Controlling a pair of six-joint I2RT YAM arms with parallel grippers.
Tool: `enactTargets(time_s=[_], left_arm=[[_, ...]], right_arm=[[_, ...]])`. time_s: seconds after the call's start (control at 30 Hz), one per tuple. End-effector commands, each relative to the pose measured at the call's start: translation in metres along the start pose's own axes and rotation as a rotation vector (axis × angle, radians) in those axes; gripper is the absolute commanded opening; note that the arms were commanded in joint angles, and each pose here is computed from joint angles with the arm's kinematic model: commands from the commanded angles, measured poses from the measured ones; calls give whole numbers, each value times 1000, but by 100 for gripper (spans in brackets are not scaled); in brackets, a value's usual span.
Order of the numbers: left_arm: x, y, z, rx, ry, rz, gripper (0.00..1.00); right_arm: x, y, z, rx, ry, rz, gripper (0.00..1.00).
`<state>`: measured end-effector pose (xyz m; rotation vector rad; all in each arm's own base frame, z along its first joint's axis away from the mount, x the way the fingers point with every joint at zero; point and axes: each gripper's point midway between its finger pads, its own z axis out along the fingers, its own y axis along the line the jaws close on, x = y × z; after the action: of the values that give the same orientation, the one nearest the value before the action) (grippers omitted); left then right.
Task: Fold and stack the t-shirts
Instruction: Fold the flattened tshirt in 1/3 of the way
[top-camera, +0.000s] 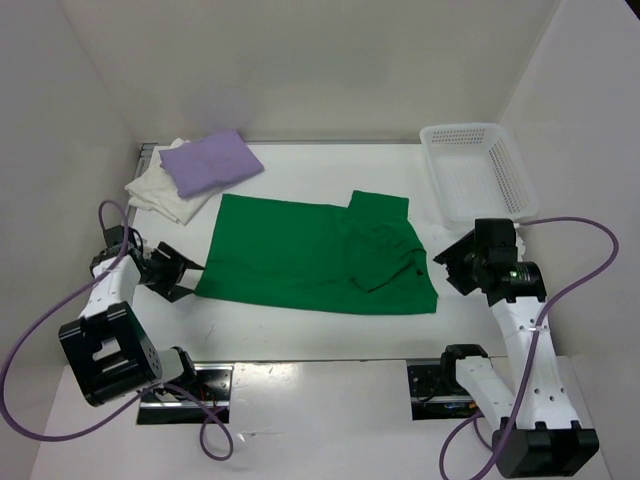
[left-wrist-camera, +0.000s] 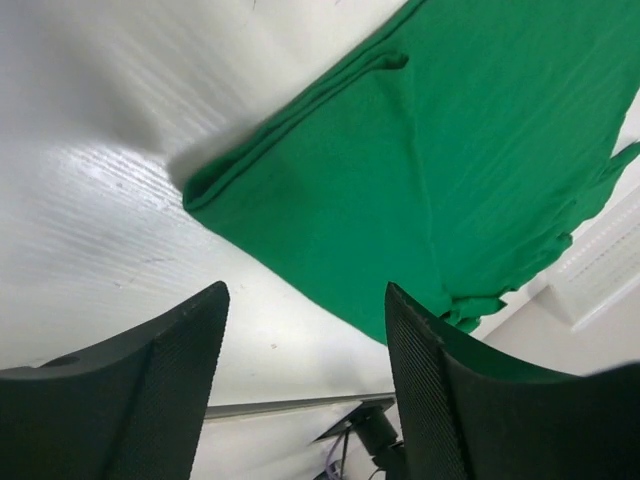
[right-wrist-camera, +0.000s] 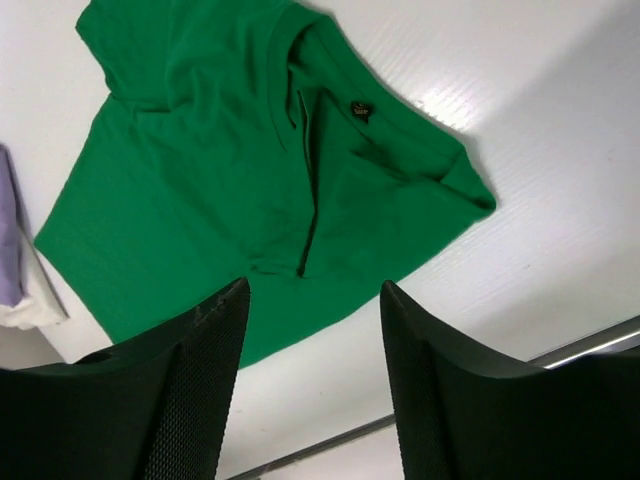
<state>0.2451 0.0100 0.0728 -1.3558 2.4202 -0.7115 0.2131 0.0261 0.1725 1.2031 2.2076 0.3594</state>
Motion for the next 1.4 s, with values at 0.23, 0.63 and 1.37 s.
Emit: enactTargets(time_s=[0.23, 0.63, 1.37], left_arm=[[-8, -37, -14, 111, -41, 97, 40], [106, -141, 56, 183, 96, 535, 11], [123, -91, 69, 82, 96, 601, 8]], right_arm=[[31, 9, 19, -87, 142, -103, 6], [130, 75, 92, -200, 301, -266, 14], [154, 34, 111, -62, 279, -278, 48]])
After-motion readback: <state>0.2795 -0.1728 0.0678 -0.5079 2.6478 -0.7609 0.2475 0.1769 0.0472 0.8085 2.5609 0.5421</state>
